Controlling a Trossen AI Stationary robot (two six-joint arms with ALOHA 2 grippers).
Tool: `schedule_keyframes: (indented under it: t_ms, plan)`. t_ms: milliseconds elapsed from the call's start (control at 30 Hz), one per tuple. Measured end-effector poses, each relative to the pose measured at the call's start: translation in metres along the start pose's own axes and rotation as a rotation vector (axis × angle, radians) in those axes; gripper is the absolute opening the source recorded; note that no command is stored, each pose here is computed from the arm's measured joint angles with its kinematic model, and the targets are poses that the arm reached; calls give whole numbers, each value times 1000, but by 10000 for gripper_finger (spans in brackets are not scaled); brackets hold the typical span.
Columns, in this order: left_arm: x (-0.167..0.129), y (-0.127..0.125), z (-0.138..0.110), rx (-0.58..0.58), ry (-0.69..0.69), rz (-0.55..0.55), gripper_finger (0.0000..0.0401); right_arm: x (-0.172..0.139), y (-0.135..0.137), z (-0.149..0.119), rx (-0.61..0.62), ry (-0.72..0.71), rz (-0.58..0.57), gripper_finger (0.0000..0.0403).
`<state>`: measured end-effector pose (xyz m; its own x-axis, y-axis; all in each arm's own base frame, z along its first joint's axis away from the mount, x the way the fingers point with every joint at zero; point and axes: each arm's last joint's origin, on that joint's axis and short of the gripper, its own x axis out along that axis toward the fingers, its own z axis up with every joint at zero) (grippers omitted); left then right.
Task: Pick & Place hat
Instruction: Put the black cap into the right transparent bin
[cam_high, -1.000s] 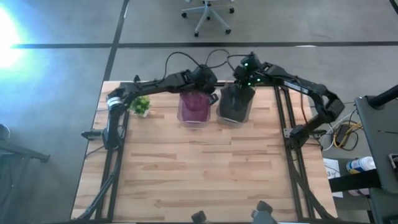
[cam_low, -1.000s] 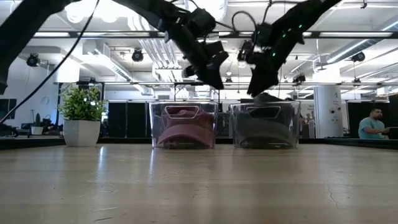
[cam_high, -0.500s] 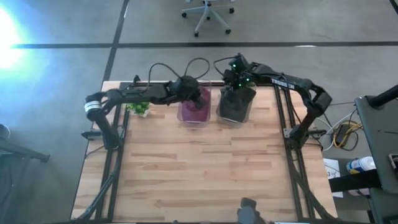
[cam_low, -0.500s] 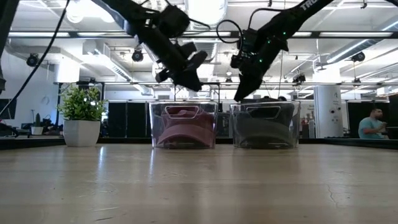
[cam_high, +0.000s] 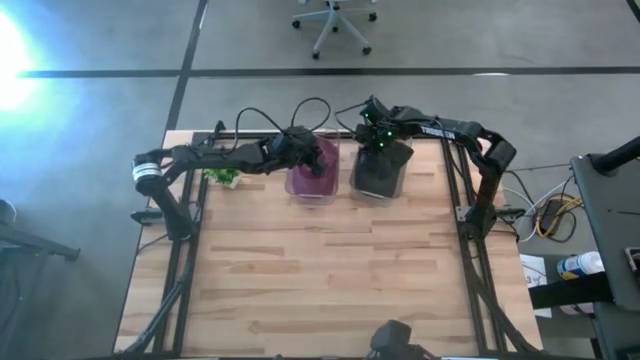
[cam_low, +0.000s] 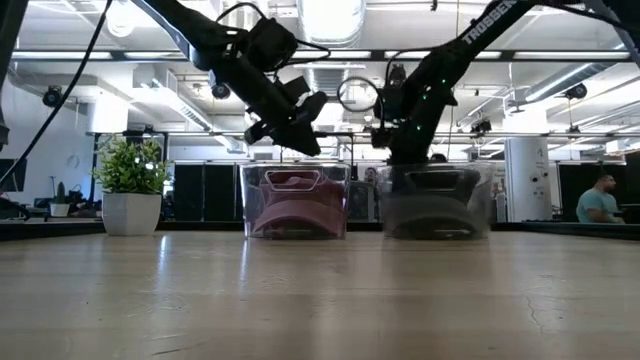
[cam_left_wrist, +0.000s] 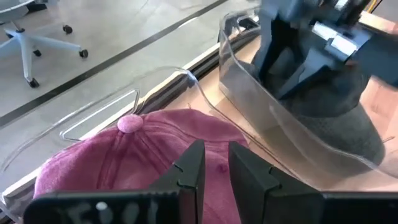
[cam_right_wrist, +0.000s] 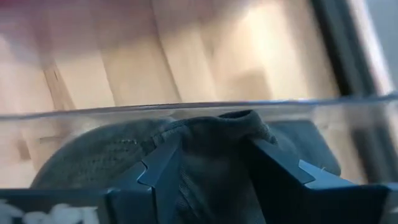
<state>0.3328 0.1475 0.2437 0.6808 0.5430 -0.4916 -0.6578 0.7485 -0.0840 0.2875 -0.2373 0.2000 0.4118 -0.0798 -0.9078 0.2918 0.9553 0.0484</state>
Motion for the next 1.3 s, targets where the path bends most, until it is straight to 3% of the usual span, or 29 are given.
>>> schedule_keyframes:
  t_ms: [100, 333, 633, 1100, 1300]
  plan:
    - [0, 0, 0, 0, -1, 0, 64, 4, 1, -6, 29, 70, 2, 165]
    - [0, -1, 5, 23, -49, -10, 64, 6, -1, -9, 13, 81, -23, 154]
    - [0, -1, 9, 29, -89, -17, 64, 22, -2, -15, 50, 179, 9, 169]
    - [-3, -3, 21, 19, -123, -25, 64, -56, 7, 20, 20, -19, -63, 182]
    - [-4, -5, 26, 16, -138, -33, 64, -89, 16, 2, 94, 66, -179, 180]
